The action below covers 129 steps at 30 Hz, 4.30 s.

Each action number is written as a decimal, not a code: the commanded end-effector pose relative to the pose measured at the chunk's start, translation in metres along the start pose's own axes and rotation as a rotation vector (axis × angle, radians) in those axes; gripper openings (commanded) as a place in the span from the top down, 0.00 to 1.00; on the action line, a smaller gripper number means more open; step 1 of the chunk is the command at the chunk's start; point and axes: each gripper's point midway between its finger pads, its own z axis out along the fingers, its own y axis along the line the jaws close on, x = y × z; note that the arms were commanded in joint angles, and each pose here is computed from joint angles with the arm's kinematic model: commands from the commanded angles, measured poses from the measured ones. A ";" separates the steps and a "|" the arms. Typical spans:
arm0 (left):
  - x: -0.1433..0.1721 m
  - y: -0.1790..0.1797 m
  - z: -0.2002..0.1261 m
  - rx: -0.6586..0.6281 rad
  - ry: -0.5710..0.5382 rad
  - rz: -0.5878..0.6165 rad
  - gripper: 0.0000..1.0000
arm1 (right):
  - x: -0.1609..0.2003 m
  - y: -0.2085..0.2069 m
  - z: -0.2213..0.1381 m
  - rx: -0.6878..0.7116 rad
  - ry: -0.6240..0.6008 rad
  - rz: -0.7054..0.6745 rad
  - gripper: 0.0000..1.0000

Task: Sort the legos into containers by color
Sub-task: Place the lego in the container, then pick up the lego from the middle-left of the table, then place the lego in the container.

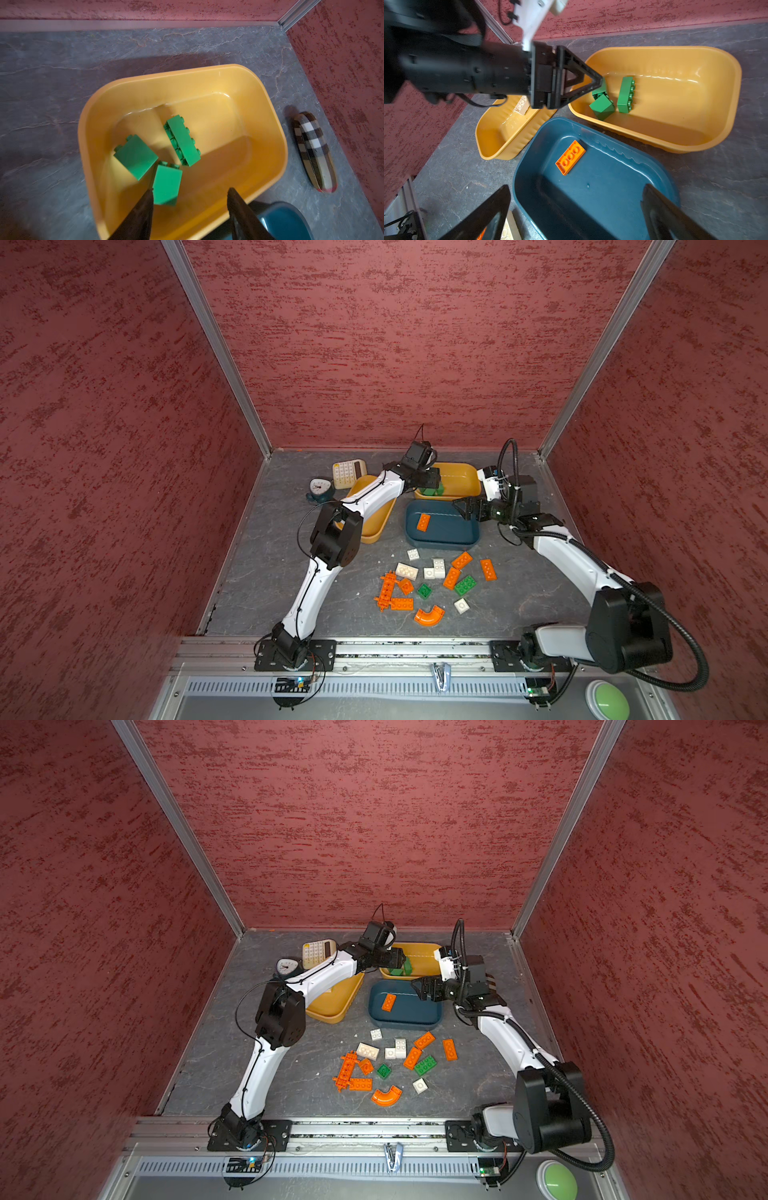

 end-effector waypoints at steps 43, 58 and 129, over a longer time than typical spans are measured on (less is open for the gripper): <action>0.337 0.038 -0.171 -0.389 0.570 -0.076 0.43 | 0.041 0.044 -0.005 -0.153 0.099 -0.021 0.01; 0.325 0.048 -0.175 -0.420 0.594 -0.044 0.69 | 0.041 0.037 -0.014 -0.082 0.113 -0.062 0.01; 0.151 -0.032 -0.105 -0.163 0.373 -0.040 0.42 | 0.028 0.023 -0.028 -0.053 0.049 -0.014 0.01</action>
